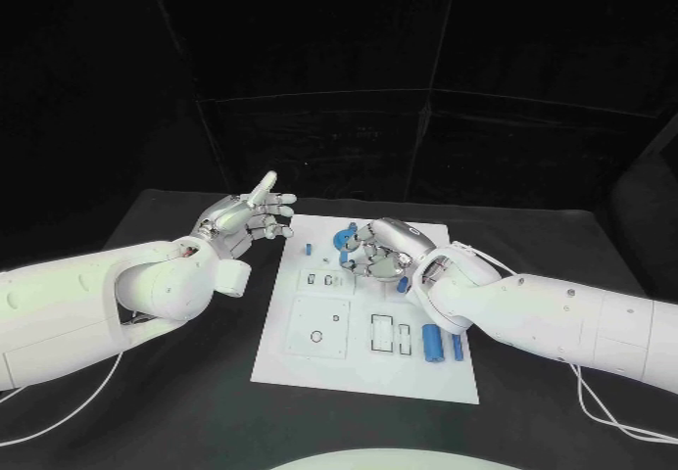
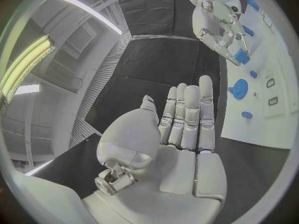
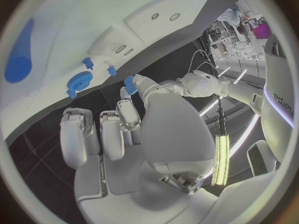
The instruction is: Assemble the parts on the task board
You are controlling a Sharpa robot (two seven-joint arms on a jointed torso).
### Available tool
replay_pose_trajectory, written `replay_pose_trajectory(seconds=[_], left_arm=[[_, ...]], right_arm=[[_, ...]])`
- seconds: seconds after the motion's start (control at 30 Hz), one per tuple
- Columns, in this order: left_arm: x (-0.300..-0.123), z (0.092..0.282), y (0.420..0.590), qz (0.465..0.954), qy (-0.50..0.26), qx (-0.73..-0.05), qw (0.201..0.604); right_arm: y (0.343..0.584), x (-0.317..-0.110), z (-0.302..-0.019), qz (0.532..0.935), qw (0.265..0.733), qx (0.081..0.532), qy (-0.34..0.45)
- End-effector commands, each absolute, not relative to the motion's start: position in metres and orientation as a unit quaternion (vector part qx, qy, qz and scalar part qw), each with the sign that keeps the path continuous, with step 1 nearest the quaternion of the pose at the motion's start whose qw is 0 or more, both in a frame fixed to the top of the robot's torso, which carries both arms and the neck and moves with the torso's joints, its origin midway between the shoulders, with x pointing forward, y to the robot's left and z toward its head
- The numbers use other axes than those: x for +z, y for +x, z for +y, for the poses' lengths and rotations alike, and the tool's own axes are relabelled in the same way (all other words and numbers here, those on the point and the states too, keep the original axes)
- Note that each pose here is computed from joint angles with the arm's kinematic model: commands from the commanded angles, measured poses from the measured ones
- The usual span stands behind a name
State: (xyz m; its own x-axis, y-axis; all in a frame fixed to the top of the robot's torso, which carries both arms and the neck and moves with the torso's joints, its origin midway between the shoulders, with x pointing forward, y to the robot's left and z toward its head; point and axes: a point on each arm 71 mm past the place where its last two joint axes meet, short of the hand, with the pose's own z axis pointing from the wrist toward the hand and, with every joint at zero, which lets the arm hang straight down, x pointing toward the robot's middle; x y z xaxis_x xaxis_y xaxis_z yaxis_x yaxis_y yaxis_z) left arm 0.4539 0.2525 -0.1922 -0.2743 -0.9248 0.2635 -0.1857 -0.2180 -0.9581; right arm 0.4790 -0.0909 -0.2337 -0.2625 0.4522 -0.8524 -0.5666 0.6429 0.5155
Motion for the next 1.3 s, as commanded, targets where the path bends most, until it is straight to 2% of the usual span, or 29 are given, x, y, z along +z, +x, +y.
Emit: replay_pose_trajectory(seconds=[0.03,0.33,1.3], left_arm=[[-0.188,0.249,0.453,0.520,-0.521,-0.595,0.324],[-0.187,0.242,0.450,0.519,-0.519,-0.599,0.320],[-0.187,0.237,0.450,0.523,-0.517,-0.602,0.312]], right_arm=[[0.480,-0.242,-0.086,0.698,0.593,0.397,-0.058],[0.479,-0.254,-0.077,0.709,0.589,0.383,-0.064],[0.476,-0.261,-0.072,0.729,0.580,0.355,-0.075]])
